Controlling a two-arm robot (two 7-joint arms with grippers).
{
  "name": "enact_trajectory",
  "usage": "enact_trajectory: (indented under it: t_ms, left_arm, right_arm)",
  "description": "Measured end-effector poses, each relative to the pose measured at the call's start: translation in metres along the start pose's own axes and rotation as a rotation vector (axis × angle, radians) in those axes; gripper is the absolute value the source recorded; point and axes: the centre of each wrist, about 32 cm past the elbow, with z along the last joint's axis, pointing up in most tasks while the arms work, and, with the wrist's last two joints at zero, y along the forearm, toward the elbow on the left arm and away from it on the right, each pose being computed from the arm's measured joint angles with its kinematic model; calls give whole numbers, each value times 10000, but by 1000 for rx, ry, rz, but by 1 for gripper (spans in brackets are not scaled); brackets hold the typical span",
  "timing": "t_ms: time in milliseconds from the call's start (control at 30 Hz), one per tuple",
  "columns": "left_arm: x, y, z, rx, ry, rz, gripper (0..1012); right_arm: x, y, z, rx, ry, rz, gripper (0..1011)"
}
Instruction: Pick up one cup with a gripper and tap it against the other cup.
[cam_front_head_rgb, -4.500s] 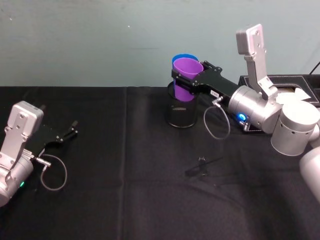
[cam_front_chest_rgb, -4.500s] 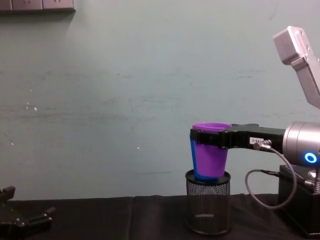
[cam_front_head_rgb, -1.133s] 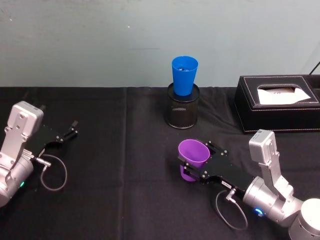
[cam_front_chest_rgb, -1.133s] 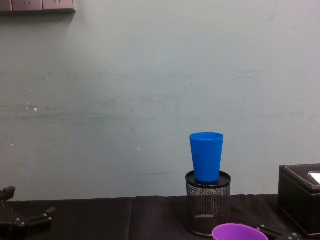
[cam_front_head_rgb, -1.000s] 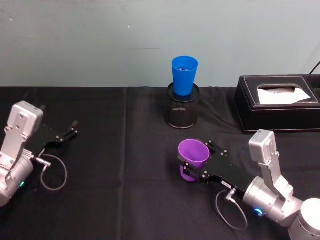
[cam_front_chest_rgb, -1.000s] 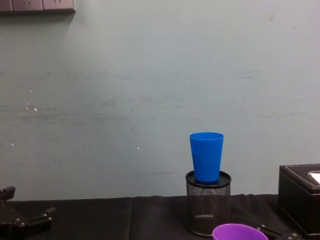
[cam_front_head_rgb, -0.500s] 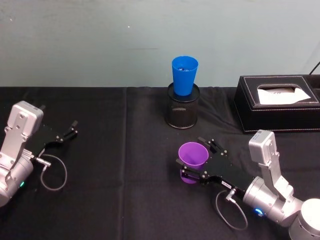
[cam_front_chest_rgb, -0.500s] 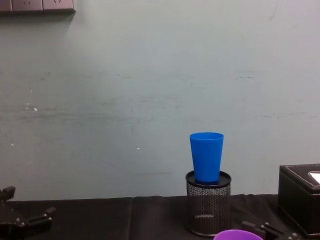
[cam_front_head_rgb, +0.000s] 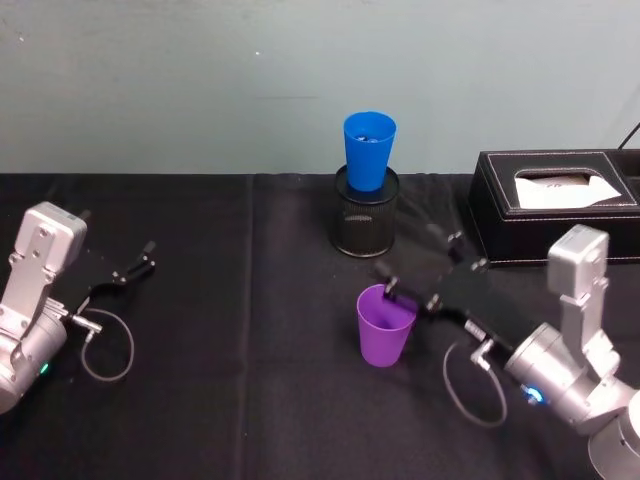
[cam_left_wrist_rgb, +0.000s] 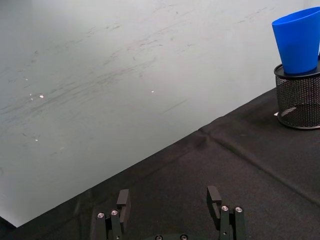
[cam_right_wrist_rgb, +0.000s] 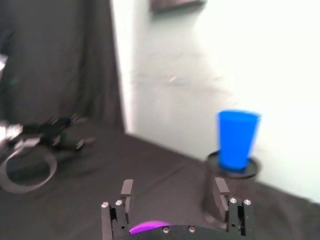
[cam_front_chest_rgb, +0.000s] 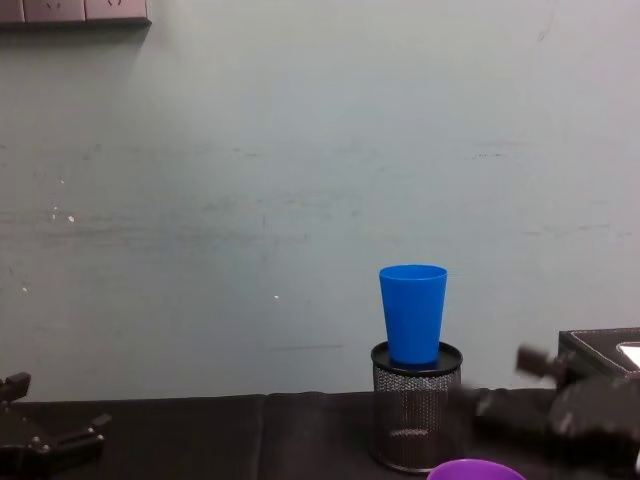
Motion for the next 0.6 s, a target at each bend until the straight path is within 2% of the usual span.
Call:
enact_trajectory:
  t_ms: [133,267,433,600]
  left_arm:
    - [0,0,0,0,0,0,1000]
    - [0,0,0,0,0,0,1000]
    - [0,0,0,0,0,0,1000]
    - [0,0,0,0,0,0,1000]
  right_arm:
    - [-2,14,81,11,2,-128,1003]
    - [26,36,100,-59,-11,-297,1003]
    - [73,35,53,-143,-38,-408,1003]
    - [124,16,-4,-202,-27,-450,1003]
